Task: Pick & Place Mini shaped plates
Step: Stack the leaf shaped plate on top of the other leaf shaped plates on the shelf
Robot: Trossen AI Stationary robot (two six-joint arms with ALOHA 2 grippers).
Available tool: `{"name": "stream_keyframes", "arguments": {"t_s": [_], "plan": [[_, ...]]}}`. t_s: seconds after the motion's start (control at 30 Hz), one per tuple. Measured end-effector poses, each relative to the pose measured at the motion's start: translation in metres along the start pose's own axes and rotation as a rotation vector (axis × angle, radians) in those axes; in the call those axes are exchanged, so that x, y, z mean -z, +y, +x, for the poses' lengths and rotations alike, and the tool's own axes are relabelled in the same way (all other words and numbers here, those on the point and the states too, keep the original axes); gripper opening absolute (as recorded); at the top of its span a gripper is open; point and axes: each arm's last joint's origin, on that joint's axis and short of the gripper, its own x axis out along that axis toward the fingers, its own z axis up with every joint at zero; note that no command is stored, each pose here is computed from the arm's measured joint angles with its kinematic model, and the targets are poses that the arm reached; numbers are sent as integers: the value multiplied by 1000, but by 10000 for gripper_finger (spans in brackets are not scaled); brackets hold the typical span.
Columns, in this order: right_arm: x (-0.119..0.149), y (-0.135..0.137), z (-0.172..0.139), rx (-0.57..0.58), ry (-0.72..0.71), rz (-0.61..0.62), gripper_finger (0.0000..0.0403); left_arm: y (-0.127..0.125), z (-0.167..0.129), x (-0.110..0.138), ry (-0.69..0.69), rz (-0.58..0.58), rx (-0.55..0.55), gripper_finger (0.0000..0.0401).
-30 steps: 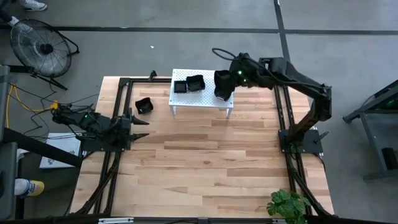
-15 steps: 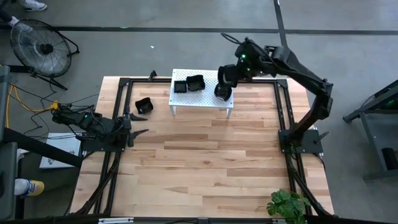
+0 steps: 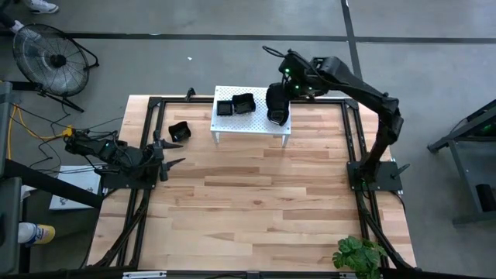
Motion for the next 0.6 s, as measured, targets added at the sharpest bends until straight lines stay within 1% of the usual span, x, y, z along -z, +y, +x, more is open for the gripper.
{"name": "stream_keyframes", "arguments": {"t_s": [0.1,0.2,0.3,0.5,0.6], "plan": [[-1,1,11,15,38,26,0,0,0,0,0,0,0,218],[0,-1,17,55,81,52,0,0,0,0,2,-10,1,218],[-1,-1,17,67,61,74,0,0,0,1,9,-16,2,218],[3,0,10,68,46,52,0,0,0,1,9,-16,2,218],[6,4,10,51,43,16,0,0,0,1,10,-19,2,218]]}}
